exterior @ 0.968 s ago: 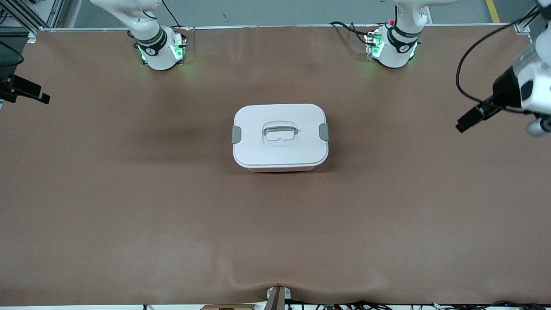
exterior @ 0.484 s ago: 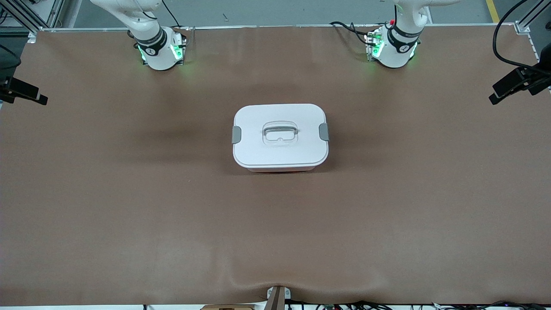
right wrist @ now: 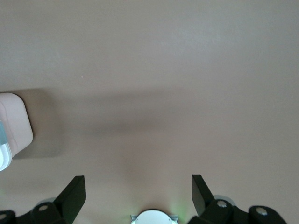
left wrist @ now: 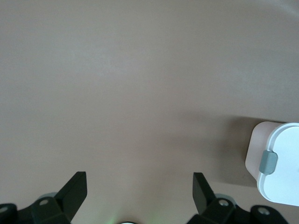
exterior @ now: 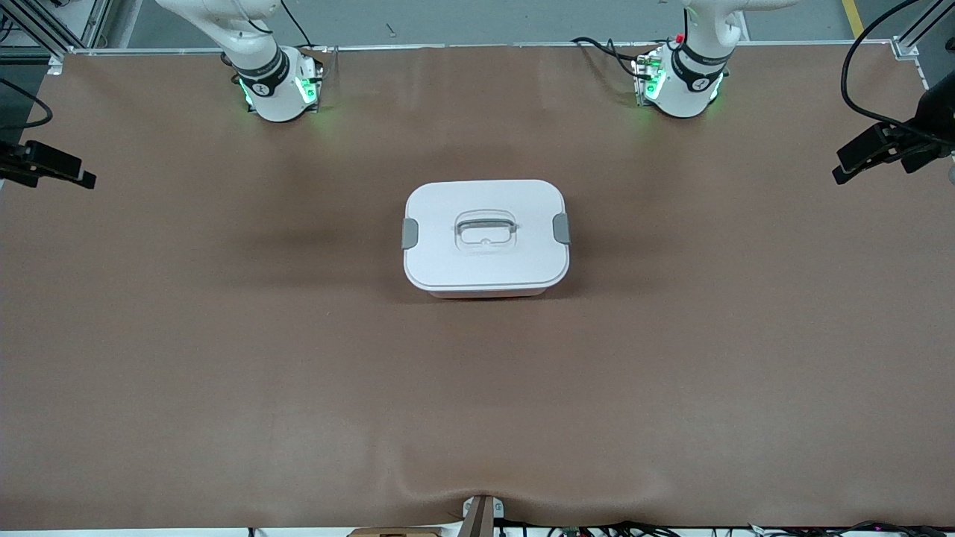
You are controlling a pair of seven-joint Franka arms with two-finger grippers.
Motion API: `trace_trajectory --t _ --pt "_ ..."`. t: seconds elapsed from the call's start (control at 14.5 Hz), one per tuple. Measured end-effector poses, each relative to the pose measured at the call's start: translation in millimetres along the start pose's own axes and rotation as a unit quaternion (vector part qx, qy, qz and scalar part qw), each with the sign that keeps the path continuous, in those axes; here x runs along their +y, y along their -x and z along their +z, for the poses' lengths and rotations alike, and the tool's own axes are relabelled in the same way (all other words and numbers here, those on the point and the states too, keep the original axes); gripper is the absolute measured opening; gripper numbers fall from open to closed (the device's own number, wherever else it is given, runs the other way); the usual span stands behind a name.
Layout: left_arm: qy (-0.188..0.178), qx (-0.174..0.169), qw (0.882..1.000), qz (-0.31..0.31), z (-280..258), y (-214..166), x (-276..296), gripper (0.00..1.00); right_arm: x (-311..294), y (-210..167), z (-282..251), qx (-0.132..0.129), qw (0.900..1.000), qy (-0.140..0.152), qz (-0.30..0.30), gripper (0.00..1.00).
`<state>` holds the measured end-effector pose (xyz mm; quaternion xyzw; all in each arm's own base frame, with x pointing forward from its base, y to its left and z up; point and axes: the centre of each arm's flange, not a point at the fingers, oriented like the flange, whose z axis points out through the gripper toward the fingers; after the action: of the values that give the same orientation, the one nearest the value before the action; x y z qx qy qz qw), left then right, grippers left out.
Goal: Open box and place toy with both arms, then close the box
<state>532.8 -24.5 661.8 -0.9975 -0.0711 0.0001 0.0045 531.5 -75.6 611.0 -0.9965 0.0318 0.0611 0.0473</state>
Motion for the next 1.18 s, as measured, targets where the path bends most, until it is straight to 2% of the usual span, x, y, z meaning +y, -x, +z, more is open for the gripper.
trace_trajectory --t 0.14,0.48,1.18 --pt "0.0 -0.001 1.0 0.003 1 0 2 1.0 -16 -4 -1 0.011 1.0 0.004 -0.015 1.0" --pt "0.0 -0.001 1.0 0.005 1 0 3 1.0 -71 4 -8 0.019 0.999 0.023 -0.045 1.0" --pt "0.0 -0.002 1.0 0.03 2 -1 3 1.0 -67 7 -9 0.015 0.999 0.031 -0.04 1.0"
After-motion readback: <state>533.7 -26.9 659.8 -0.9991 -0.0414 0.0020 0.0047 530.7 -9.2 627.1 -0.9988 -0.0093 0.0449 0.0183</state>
